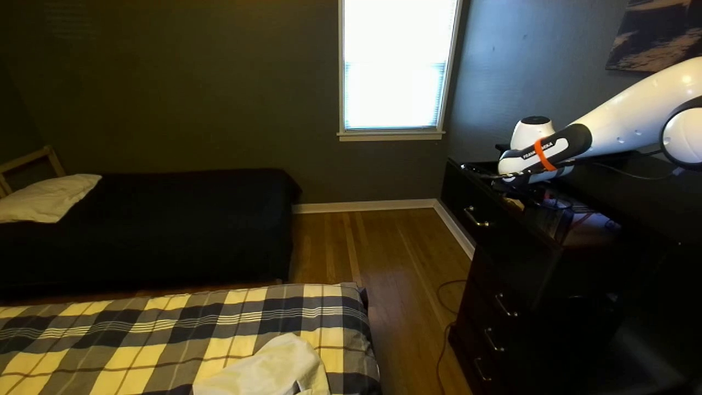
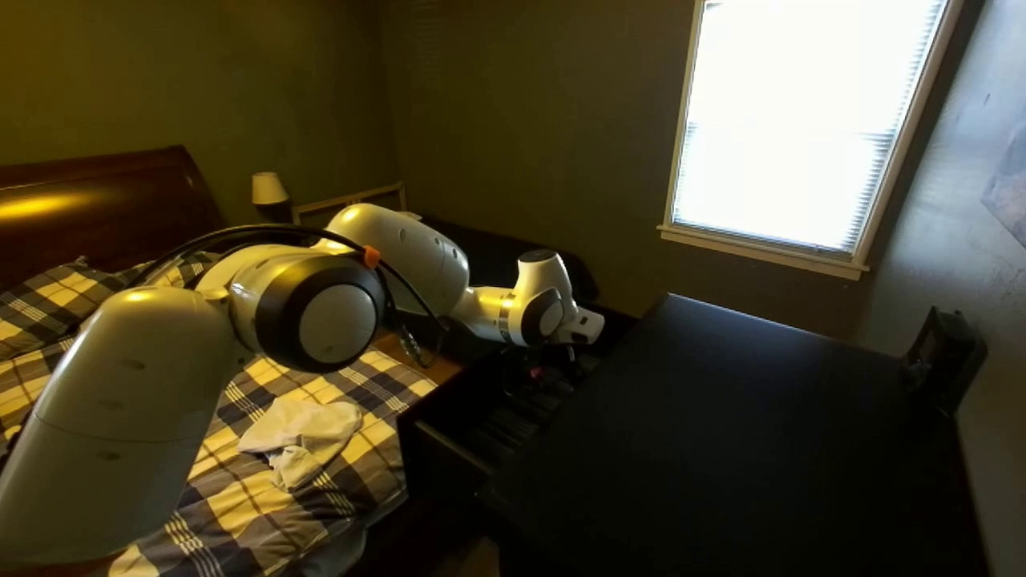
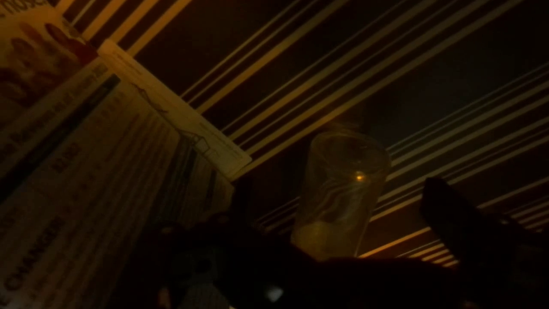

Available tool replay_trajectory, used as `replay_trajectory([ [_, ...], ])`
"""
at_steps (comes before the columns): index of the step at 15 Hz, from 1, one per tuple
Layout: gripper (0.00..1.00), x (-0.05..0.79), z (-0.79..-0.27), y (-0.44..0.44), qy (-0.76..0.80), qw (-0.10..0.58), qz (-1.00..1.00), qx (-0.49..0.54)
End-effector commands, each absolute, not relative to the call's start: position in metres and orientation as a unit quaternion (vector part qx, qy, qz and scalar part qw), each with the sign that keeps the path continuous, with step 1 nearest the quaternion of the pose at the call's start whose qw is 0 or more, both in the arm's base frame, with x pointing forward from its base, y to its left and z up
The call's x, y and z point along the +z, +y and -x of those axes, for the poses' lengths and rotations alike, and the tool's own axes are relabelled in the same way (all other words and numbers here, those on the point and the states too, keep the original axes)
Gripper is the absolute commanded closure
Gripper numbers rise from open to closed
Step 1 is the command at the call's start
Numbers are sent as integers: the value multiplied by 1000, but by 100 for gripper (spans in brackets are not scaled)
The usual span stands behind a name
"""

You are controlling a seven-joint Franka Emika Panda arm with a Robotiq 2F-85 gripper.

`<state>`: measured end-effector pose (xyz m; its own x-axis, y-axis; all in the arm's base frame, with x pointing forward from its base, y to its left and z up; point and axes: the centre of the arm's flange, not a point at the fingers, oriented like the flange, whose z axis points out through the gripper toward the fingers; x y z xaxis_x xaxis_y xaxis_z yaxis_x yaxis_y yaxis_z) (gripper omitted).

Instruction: Open the first top drawer, then remove the clear object from the drawer

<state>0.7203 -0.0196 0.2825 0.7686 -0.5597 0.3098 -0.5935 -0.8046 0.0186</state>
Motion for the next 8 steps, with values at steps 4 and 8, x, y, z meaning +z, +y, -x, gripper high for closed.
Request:
replay_trajectory([
  [4,21,259,-712,-9,-331,77,-929,145],
  [8,51,255,-710,-6,-334,75,-929,140],
])
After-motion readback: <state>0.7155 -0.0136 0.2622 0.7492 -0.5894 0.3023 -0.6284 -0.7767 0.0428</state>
